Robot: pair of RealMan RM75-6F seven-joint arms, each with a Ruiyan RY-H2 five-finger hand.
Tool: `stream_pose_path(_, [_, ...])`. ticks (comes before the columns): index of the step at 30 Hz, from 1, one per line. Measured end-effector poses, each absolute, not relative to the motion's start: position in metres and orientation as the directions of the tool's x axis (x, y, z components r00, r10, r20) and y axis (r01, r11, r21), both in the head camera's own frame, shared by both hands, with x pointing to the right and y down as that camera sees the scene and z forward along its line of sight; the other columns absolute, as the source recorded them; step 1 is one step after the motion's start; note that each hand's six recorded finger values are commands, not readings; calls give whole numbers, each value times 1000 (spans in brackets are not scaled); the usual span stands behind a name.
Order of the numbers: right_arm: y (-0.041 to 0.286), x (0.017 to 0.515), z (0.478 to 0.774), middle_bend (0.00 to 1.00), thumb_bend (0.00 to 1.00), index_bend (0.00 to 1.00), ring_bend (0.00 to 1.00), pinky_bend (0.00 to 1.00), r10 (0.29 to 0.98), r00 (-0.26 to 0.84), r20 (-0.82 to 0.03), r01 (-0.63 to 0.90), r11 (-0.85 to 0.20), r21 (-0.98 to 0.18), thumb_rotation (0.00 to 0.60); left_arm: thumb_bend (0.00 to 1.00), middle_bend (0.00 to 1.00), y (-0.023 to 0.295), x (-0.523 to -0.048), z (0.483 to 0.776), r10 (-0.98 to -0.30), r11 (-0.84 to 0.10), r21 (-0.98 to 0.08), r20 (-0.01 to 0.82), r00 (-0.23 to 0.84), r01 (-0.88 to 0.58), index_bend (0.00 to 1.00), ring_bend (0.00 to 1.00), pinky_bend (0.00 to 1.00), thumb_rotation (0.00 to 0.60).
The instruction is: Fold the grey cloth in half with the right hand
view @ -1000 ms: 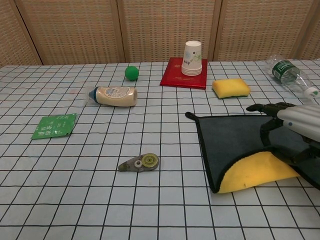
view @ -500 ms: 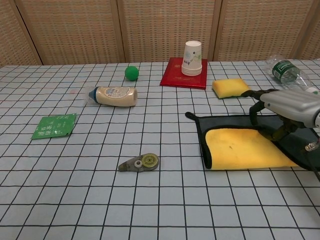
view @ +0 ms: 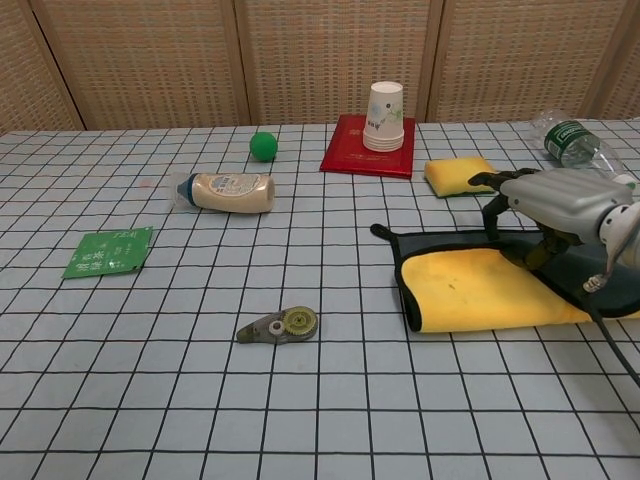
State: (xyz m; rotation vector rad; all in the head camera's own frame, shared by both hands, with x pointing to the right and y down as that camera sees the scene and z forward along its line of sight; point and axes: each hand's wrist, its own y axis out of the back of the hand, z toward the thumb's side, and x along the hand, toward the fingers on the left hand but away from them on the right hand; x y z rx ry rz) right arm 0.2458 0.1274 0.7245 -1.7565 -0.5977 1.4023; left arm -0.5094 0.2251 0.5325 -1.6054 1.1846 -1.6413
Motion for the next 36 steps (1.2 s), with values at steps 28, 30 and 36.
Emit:
stream_pose_path(28, [102, 258, 744, 48, 662, 661, 0, 0, 801, 152, -580, -147, -562, -814, 600, 0, 0, 224, -510, 538, -855, -472, -862, 499, -143, -186, 0, 0, 0, 600])
stream_pose_path(30, [101, 257, 745, 48, 662, 661, 0, 0, 801, 151, -579, -145, -562, -814, 600, 0, 0, 223, -510, 537, -855, -471, -862, 498, -144, -185, 0, 0, 0, 600])
stream_pose_path(36, [98, 256, 746, 48, 662, 662, 0, 0, 804, 140, -578, -145, -560, -815, 600, 0, 0, 223, -510, 538, -854, -472, -862, 499, -145, -186, 0, 0, 0, 600])
